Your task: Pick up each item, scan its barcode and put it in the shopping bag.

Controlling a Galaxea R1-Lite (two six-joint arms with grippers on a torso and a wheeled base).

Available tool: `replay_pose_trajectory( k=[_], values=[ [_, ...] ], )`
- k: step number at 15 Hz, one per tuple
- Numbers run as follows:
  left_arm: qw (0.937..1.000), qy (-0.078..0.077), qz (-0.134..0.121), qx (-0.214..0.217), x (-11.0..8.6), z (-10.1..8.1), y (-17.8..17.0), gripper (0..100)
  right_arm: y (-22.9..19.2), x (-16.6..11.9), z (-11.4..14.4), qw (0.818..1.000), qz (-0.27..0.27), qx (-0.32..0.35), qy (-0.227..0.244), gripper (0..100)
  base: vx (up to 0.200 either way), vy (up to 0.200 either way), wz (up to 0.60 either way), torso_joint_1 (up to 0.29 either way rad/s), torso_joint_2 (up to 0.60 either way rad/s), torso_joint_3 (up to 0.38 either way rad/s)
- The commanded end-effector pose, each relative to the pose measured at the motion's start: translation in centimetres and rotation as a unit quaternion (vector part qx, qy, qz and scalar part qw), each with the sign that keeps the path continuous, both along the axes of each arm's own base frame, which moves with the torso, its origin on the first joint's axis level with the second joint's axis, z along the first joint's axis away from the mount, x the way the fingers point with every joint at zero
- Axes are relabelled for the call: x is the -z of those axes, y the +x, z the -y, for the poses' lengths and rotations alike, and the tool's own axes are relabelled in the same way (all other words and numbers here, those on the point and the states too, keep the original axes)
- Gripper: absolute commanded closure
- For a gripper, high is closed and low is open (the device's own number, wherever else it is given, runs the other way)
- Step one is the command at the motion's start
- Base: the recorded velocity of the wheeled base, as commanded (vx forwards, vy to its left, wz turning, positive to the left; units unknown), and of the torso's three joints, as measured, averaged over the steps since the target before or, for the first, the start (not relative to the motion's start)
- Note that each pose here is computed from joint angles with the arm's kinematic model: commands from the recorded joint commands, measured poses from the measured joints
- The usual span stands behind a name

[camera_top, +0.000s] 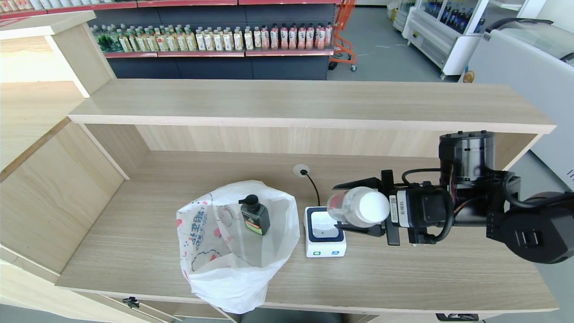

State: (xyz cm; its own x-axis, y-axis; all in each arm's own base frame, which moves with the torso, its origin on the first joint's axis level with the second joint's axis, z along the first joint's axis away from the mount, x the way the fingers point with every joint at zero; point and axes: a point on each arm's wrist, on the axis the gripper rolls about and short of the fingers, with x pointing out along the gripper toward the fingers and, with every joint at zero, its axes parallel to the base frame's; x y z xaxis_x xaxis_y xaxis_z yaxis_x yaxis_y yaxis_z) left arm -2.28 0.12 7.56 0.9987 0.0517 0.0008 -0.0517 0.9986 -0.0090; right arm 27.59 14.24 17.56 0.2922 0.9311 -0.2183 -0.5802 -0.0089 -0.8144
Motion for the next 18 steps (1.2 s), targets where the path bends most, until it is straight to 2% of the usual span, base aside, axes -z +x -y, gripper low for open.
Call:
replay_pose_trajectory(
  k=[1, 7, 12, 16, 18],
  values=[
    [1.0000, 0.000, 0.000, -0.001, 0.0, 0.0, 0.0, 0, 0.4, 0.2, 0.6, 1.000, -0.004, 0.010, -0.001, 100, 0.000, 0.000, 0.00, 0.000, 0.00, 0.000],
    [1.0000, 0.000, 0.000, -0.001, 0.0, 0.0, 0.0, 0, 1.5, 0.5, 3.0, 0.999, -0.022, 0.026, 0.006, 100, 0.000, 0.000, 0.00, 0.000, 0.00, 0.000],
    [1.0000, 0.000, 0.000, -0.001, 0.0, 0.0, 0.0, 0, 3.0, -2.4, 2.1, 0.997, -0.069, 0.026, 0.029, 100, 0.000, 0.000, 0.00, 0.000, 0.00, 0.000],
    [1.0000, 0.000, 0.000, -0.001, 0.0, 0.0, 0.0, 0, 5.5, -1.6, 1.1, 0.994, -0.102, -0.011, 0.032, 100, 0.000, 0.000, 0.00, 0.000, 0.00, 0.000],
    [1.0000, 0.000, 0.000, -0.001, 0.0, 0.0, 0.0, 0, 5.9, 0.3, 0.9, 0.991, -0.128, -0.026, 0.025, 100, 0.000, 0.000, 0.00, 0.000, 0.00, 0.000]
  ],
)
